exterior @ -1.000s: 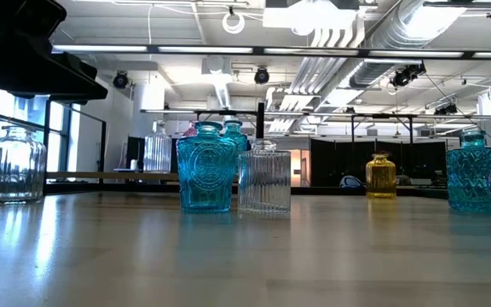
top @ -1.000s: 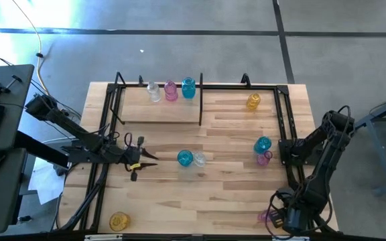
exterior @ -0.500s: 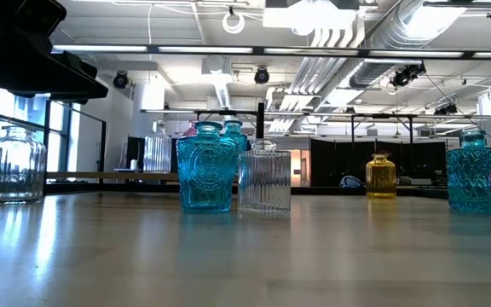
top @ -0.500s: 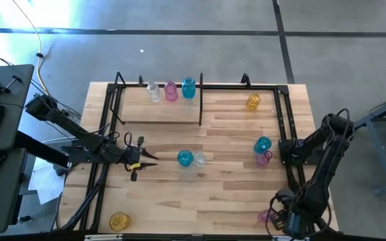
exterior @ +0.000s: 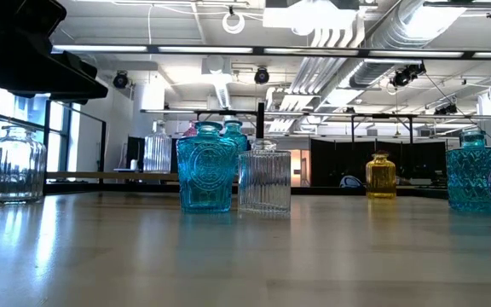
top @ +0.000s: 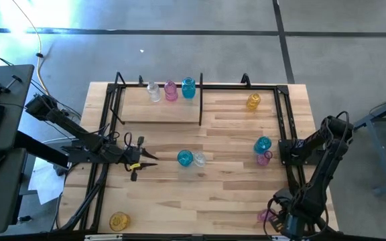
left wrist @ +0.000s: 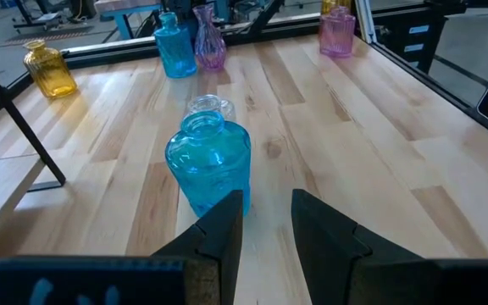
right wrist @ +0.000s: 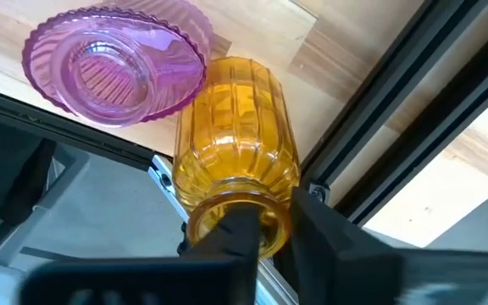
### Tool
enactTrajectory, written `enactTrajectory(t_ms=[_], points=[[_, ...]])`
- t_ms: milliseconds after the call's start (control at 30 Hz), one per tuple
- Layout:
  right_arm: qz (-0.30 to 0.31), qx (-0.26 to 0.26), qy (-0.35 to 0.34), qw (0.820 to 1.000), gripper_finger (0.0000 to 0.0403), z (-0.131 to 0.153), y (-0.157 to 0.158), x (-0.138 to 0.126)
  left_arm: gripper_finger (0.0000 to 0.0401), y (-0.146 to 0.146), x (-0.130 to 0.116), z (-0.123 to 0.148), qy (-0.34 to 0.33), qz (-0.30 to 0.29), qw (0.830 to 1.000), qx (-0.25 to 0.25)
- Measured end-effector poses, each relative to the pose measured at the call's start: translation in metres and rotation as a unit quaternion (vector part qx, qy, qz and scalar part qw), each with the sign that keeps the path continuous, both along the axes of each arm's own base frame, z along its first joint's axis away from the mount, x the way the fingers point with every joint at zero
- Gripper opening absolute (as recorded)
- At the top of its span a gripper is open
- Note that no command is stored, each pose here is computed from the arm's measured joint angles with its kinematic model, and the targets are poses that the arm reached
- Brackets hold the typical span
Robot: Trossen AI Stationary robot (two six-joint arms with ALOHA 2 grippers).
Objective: Sort vases onto shelf
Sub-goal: Put the bottom right yellow flower vase on the shelf
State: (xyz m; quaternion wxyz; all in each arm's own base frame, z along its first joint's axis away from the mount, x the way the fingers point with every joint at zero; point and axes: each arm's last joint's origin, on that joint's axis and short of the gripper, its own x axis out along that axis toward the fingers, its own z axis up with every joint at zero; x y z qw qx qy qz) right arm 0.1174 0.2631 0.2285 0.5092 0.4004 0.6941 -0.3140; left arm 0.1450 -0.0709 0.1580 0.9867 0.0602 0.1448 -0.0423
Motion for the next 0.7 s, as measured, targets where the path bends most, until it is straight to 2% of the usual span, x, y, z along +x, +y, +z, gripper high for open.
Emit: enactTrajectory(t_ms=[100, 233, 333, 533, 700], points=[[0.001, 0.000, -0.004, 1.000, 0.0009, 0.001, 0.000, 0.000, 0.0092, 0.000, 0.000, 0.000, 0.000, 0.000, 1.000, 0.000], [-0.002, 0.001, -0.003, 1.000, 0.0020, 0.001, 0.000, 0.000, 0.0092, 0.000, 0.000, 0.000, 0.000, 0.000, 1.000, 0.000], [-0.004, -0.003, -0.002, 1.000, 0.0009, 0.004, -0.003, -0.001, 0.0092, 0.000, 0.000, 0.000, 0.001, -0.006, 1.000, -0.002], [0.003, -0.054, 0.014, 0.998, 0.0004, 0.022, -0.016, -0.007, 0.0092, 0.000, 0.000, 0.000, 0.000, -0.006, 1.000, -0.002], [0.007, -0.094, -0.014, 0.995, 0.0002, 0.040, -0.026, -0.006, 0.0092, 0.000, 0.000, 0.000, 0.000, -0.005, 1.000, -0.006]])
